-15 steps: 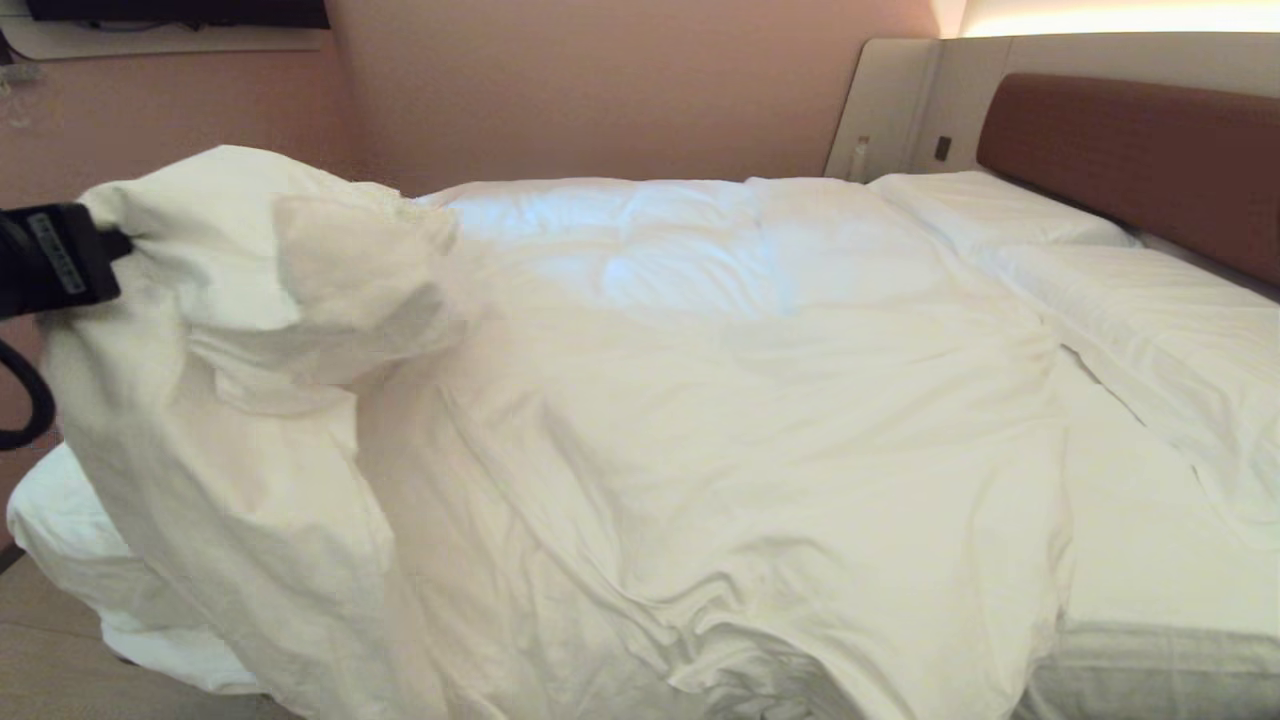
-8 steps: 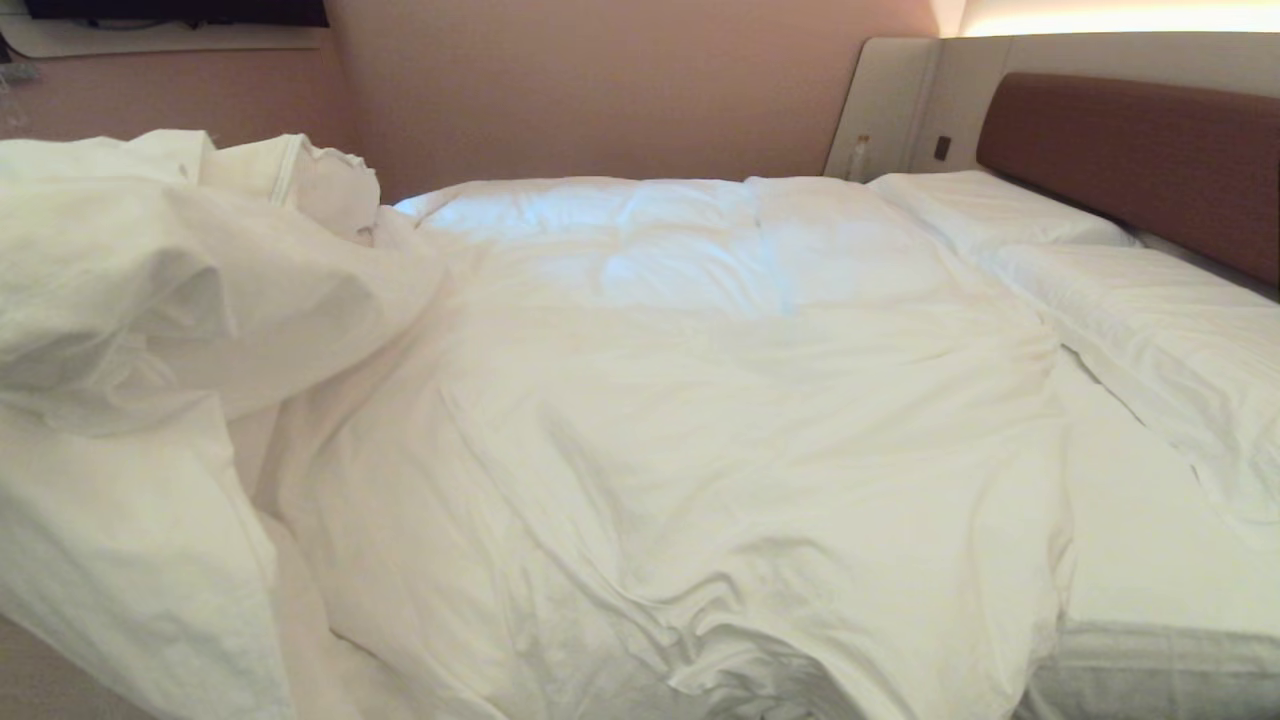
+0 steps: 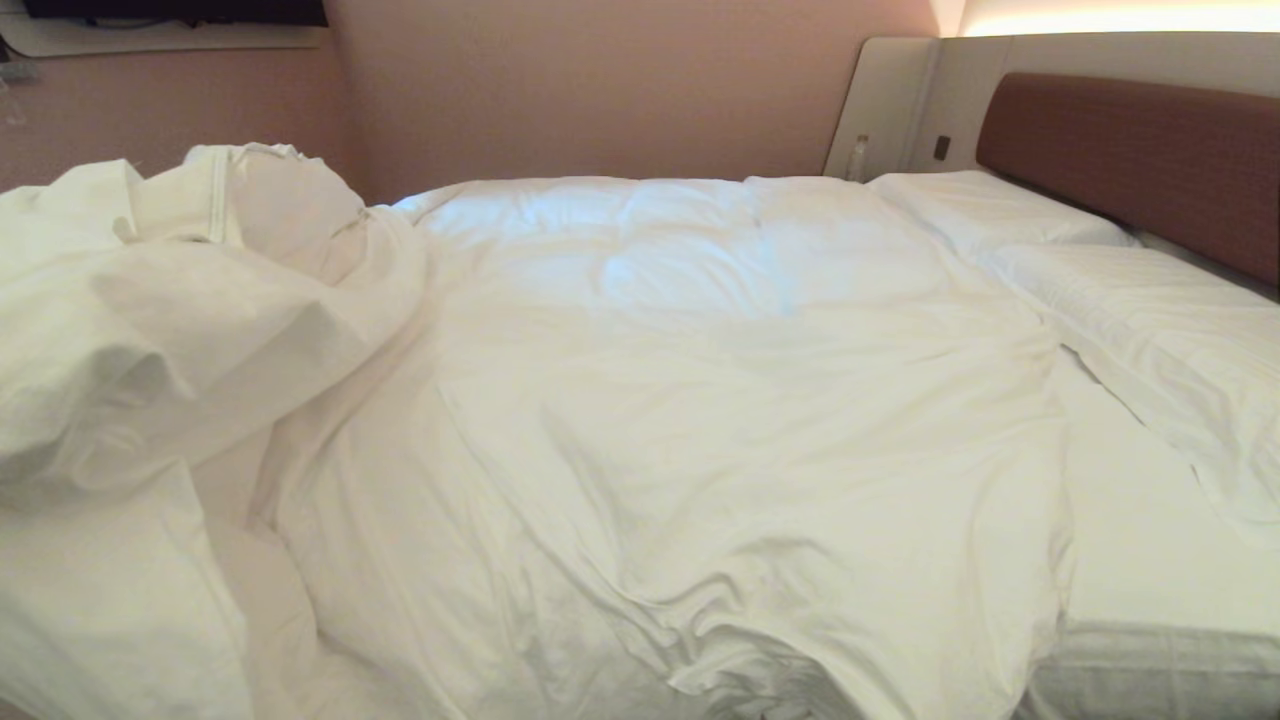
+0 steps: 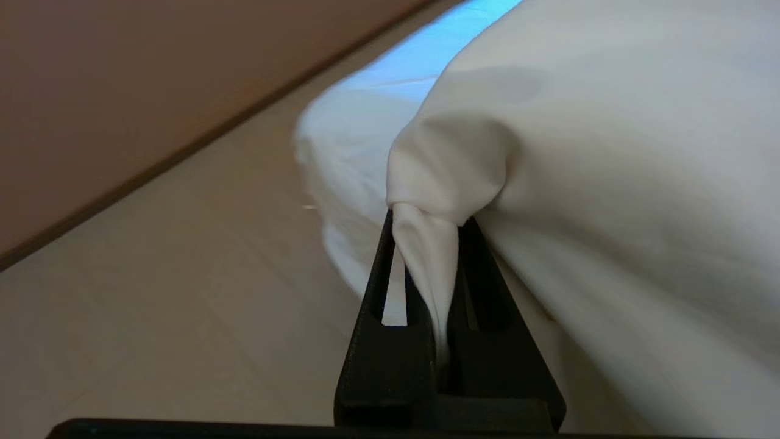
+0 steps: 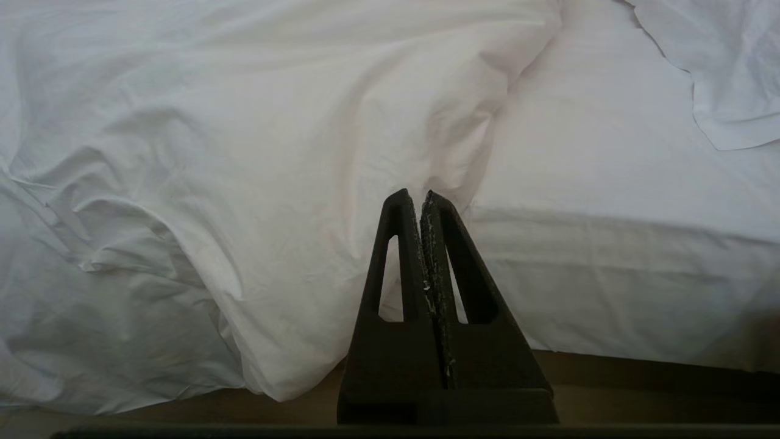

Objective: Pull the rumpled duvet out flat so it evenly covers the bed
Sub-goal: Flatten the corners of the folded blanket

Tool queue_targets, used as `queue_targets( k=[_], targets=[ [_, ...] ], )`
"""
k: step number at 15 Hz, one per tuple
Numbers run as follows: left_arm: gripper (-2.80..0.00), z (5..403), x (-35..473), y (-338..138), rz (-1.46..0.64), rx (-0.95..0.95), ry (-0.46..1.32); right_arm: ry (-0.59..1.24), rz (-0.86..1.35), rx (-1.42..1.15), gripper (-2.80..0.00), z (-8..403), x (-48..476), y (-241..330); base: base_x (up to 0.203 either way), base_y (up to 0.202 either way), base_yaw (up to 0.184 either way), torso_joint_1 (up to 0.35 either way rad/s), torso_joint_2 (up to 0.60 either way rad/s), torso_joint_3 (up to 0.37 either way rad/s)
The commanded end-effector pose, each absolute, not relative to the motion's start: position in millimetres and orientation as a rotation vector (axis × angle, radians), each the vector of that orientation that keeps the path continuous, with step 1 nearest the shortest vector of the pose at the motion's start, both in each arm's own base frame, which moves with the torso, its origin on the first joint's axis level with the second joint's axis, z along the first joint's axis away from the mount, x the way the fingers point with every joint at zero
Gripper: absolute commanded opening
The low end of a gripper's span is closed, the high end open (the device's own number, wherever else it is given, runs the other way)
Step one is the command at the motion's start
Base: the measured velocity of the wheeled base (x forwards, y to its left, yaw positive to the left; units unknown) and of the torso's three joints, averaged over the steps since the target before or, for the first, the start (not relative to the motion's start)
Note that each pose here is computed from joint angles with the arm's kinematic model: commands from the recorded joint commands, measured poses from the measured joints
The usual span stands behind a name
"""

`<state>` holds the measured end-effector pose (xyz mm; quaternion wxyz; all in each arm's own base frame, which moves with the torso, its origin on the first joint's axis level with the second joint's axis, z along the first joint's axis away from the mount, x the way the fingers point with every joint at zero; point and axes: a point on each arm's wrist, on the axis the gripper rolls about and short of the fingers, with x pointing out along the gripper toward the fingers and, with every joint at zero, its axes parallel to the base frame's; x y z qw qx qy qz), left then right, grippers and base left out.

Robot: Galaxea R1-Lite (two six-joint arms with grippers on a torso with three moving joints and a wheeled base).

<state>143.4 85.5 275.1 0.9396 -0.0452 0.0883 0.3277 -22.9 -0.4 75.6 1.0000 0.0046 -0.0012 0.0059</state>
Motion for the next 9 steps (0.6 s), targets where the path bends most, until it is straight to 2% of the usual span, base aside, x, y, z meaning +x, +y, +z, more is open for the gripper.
queue_targets(
  k=[1,9],
  targets=[
    [-2.80,272,146,90,0.737,-0.090,0.193,-0.001,0.012,0.009,-2.80,76,-23,0,0.000,0.000,0.000,0.000,0.00,0.000],
    [-2.80,264,139,106,1.031,-0.076,0.193,-0.001,0.012,0.009,-2.80,76,-23,0,0.000,0.000,0.000,0.000,0.00,0.000]
  ],
)
